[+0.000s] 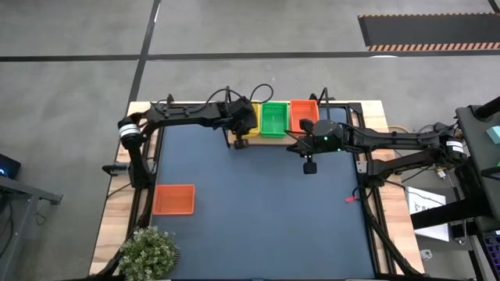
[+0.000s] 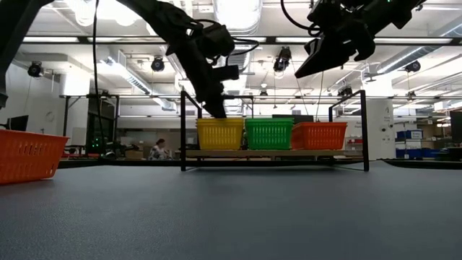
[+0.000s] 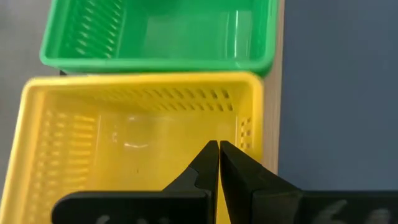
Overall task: Stack baskets on shelf by color
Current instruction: Adjust the yellow bins on the shelf, then stack the orange bin on top of the orange bin on the shelf
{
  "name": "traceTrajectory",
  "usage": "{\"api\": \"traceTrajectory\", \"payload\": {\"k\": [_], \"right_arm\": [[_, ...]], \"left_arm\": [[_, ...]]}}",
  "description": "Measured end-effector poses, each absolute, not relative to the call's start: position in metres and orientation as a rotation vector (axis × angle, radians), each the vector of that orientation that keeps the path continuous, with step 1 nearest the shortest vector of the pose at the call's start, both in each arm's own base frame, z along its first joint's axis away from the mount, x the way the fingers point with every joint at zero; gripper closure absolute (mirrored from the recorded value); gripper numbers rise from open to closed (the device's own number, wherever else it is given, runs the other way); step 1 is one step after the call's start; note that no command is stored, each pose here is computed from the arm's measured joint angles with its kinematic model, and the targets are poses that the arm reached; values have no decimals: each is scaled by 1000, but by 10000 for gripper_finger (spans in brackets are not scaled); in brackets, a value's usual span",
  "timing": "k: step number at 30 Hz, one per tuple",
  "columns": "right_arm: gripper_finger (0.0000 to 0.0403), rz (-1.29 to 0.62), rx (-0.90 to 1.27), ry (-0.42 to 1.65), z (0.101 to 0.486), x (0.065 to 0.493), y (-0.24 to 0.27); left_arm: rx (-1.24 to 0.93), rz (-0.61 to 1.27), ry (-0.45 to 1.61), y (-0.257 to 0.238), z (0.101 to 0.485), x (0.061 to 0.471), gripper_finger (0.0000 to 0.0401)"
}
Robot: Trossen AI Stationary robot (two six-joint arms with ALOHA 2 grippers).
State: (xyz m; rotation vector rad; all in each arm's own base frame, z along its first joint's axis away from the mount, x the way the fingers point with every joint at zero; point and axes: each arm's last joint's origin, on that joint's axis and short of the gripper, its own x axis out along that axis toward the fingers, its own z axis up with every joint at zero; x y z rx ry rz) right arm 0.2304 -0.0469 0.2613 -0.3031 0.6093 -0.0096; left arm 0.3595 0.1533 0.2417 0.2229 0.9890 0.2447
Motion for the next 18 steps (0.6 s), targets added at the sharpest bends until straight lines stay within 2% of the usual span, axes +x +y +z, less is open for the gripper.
{"api": "traceTrajectory", "payload": {"k": [12, 18], "right_arm": [[394, -10, -303, 608, 261, 230, -47], [394, -15, -217, 610, 258, 230, -45]], "left_arm": [[228, 256, 949, 151, 259, 360, 401], [235, 222, 842, 111, 294, 354, 401]]}}
